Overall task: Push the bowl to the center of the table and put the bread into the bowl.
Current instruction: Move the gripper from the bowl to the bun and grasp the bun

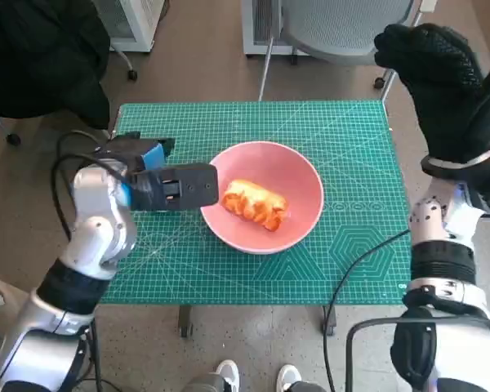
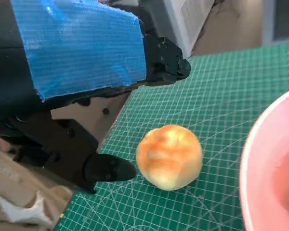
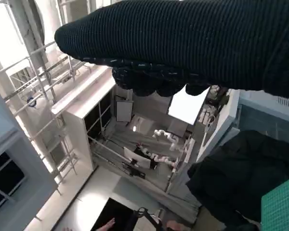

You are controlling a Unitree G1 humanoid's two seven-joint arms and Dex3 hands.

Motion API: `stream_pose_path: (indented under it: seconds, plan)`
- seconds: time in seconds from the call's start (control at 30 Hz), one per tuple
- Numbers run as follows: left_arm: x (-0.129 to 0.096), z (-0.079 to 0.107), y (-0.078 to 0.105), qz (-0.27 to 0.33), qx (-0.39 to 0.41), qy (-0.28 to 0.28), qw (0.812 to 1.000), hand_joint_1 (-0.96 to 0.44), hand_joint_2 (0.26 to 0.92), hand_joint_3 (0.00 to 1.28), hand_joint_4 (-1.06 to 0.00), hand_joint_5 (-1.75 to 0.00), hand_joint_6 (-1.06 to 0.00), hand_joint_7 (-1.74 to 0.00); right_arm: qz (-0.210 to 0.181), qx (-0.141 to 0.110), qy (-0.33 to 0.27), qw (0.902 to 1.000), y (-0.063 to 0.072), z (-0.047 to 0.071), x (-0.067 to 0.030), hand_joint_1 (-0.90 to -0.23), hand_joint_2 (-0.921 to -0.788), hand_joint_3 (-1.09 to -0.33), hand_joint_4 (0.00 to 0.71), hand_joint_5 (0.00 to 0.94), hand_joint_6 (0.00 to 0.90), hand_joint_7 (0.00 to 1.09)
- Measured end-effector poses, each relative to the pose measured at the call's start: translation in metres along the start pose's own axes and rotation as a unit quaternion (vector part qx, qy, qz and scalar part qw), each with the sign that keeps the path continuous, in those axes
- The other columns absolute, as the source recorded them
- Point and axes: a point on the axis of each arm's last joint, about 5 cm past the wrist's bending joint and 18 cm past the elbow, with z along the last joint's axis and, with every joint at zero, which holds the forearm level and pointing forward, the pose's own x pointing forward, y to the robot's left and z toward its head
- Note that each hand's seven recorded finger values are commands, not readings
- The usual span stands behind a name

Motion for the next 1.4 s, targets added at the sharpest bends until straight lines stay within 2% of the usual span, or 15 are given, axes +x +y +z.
stream_pose_path:
  seconds: [0.07, 0.17, 0.47, 0.67, 0.87, 0.93, 0.97, 1.03, 1.07, 1.1, 1.13, 1.17, 1.23, 1.33, 1.4]
  plan:
    - [0.004, 0.001, -0.001, -0.006, 0.002, 0.006, 1.0, -0.1, 0.547, 0.4, 0.0, 0.0, -0.19, 0.0, 0.0, 0.0, 0.0, 1.0, 0.0, 0.0, 0.0, -0.768, -0.921, -0.738, 0.244, 0.003, 0.298, 0.0]
    - [0.01, 0.004, -0.002, -0.017, 0.003, 0.014, 1.0, -0.14, 0.56, 0.33, 0.0, 0.0, -0.18, 0.0, 0.0, 0.0, -0.001, 1.0, 0.0, 0.0, 0.0, -0.768, -0.921, -0.739, 0.243, 0.002, 0.297, 0.0]
    - [0.024, 0.01, -0.005, -0.031, 0.001, 0.035, 0.999, -0.11, 0.582, 0.27, 0.0, 0.0, -0.18, 0.0, 0.001, -0.004, -0.005, 1.0, 0.0, 0.002, 0.001, -0.768, -0.921, -0.74, 0.243, 0.001, 0.296, 0.0]
    - [0.029, 0.014, -0.009, -0.032, 0.011, 0.038, 0.999, -0.03, 0.645, 0.3, -0.01, -0.01, -0.2, -0.01, 0.001, -0.005, -0.007, 1.0, -0.001, 0.002, 0.0011, -0.768, -0.921, -0.741, 0.243, 0.001, 0.296, 0.0]
    - [0.033, 0.015, -0.013, -0.033, 0.01, 0.027, 0.999, -0.07, 0.634, 0.26, -0.13, -0.04, -0.24, -0.02, 0.001, -0.007, -0.009, 0.9999, -0.002, 0.003, 0.001, -0.768, -0.921, -0.741, 0.242, 0.0, 0.296, 0.0]
    - [0.035, 0.014, -0.015, -0.034, 0.01, 0.023, 0.999, -0.06, 0.64, 0.25, -0.24, -0.09, -0.24, -0.01, 0.002, -0.009, -0.01, 0.9999, -0.002, 0.004, 0.0009, -0.767, -0.921, -0.742, 0.24, 0.0, 0.296, 0.0]
    - [0.036, 0.013, -0.017, -0.036, 0.008, 0.021, 0.999, -0.05, 0.651, 0.23, -0.24, -0.24, -0.24, -0.01, 0.002, -0.01, -0.011, 0.9999, -0.002, 0.004, 0.0008, -0.766, -0.921, -0.742, 0.24, 0.0, 0.296, 0.0]
    - [0.039, 0.012, -0.019, -0.04, 0.005, 0.019, 0.999, -0.03, 0.672, 0.18, -0.15, -0.9, -0.24, 0.0, 0.002, -0.012, -0.012, 0.9998, -0.002, 0.005, 0.0003, -0.763, -0.921, -0.742, 0.238, 0.0, 0.296, 0.0]
    - [0.041, 0.011, -0.021, -0.044, 0.004, 0.019, 0.999, -0.02, 0.675, 0.17, -0.14, -1.03, -0.24, 0.0, 0.002, -0.013, -0.013, 0.9998, -0.002, 0.005, 0.0, -0.763, -0.921, -0.742, 0.238, 0.0, 0.296, 0.0]
    - [0.043, 0.011, -0.022, -0.047, 0.002, 0.019, 0.999, -0.01, 0.675, 0.16, -0.17, -1.29, -0.26, -0.01, 0.002, -0.014, -0.013, 0.9998, -0.002, 0.006, -0.0001, -0.762, -0.921, -0.742, 0.238, 0.0, 0.296, 0.0]
    - [0.045, 0.01, -0.024, -0.053, 0.0, 0.019, 0.998, 0.0, 0.676, 0.15, -0.19, -1.45, -0.27, -0.02, 0.001, -0.015, -0.014, 0.9998, -0.003, 0.006, -0.0003, -0.761, -0.921, -0.743, 0.238, 0.0, 0.296, 0.0]
    - [0.047, 0.01, -0.025, -0.057, 0.0, 0.02, 0.998, 0.0, 0.675, 0.15, -0.22, -1.51, -0.28, -0.02, 0.001, -0.015, -0.014, 0.9998, -0.003, 0.006, -0.0003, -0.76, -0.921, -0.743, 0.238, 0.0, 0.296, 0.0]
    - [0.05, 0.009, -0.028, -0.066, 0.0, 0.02, 0.998, 0.0, 0.676, 0.14, -0.29, -1.65, -0.41, -0.08, 0.0, -0.017, -0.015, 0.9997, -0.003, 0.007, -0.0005, -0.759, -0.921, -0.744, 0.237, 0.0, 0.296, 0.0]
    - [0.053, 0.007, -0.03, -0.076, 0.0, 0.022, 0.997, 0.0, 0.677, 0.14, -0.31, -1.71, -0.47, -0.11, -0.001, -0.019, -0.016, 0.9997, -0.003, 0.007, -0.0009, -0.759, -0.921, -0.744, 0.236, 0.0, 0.296, 0.0]
    - [0.055, 0.006, -0.032, -0.082, 0.001, 0.024, 0.996, 0.0, 0.677, 0.14, -0.35, -1.73, -0.58, -0.16, -0.002, -0.02, -0.016, 0.9997, -0.003, 0.007, -0.0016, -0.758, -0.921, -0.744, 0.236, 0.0, 0.295, 0.0]
